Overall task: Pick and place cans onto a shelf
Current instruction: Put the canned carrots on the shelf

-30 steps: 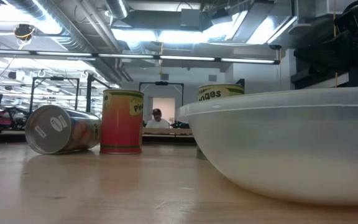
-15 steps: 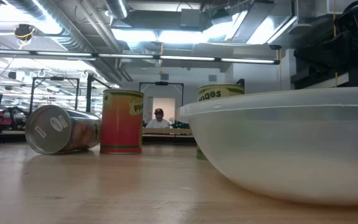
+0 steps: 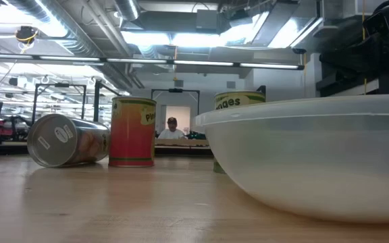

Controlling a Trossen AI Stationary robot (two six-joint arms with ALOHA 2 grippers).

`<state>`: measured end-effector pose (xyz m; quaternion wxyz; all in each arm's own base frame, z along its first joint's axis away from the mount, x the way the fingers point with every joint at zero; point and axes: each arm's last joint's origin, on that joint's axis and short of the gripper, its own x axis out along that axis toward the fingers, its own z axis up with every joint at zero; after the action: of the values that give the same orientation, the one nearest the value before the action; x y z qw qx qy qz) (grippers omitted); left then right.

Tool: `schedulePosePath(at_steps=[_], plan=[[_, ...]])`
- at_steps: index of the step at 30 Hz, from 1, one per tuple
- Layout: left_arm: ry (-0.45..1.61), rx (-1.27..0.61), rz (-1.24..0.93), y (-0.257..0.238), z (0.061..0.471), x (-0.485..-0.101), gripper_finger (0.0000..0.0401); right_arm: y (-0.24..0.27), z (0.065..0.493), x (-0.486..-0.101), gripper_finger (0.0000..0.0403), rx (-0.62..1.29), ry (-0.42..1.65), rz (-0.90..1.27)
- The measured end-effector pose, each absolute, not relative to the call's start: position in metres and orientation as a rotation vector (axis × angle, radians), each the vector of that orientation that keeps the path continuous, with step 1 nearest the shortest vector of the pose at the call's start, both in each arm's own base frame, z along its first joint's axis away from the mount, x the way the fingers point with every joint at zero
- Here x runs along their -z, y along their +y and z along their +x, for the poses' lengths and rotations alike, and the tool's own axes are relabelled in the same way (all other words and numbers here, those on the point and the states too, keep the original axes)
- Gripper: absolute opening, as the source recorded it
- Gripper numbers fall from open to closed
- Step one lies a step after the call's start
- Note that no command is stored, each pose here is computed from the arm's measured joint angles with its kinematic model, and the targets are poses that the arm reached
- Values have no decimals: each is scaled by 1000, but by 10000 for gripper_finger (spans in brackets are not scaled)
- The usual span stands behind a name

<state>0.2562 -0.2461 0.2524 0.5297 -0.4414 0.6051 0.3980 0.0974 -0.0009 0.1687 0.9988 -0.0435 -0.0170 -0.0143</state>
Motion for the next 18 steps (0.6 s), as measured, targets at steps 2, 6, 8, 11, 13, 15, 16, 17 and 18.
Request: schedulePosePath(at_steps=[2,6,8,11,13,15,16,17,18], plan=[[1450,-946,-1059,-246,256,-247,289,-1,97,-169,45,29,-34,-87],[1453,-946,-1060,-246,256,-237,289,-1,97,-169,45,29,-34,-87],[1451,-939,-1066,-246,256,-233,289,-1,97,-169,45,28,-34,-87],[1455,-930,-1074,-246,256,-231,289,-1,97,-169,45,29,-34,-87],[1455,-929,-1074,-246,256,-231,289,-1,97,-169,45,29,-34,-87],[1456,-923,-1068,-246,256,-231,289,-1,97,-169,45,29,-34,-87],[1459,-914,-1060,-246,256,-231,289,-1,97,-169,45,29,-34,-87],[1462,-906,-1054,-246,256,-231,289,-1,97,-169,45,29,-34,-87],[1465,-898,-1048,-246,256,-231,289,-1,97,-169,45,28,-33,-87]])
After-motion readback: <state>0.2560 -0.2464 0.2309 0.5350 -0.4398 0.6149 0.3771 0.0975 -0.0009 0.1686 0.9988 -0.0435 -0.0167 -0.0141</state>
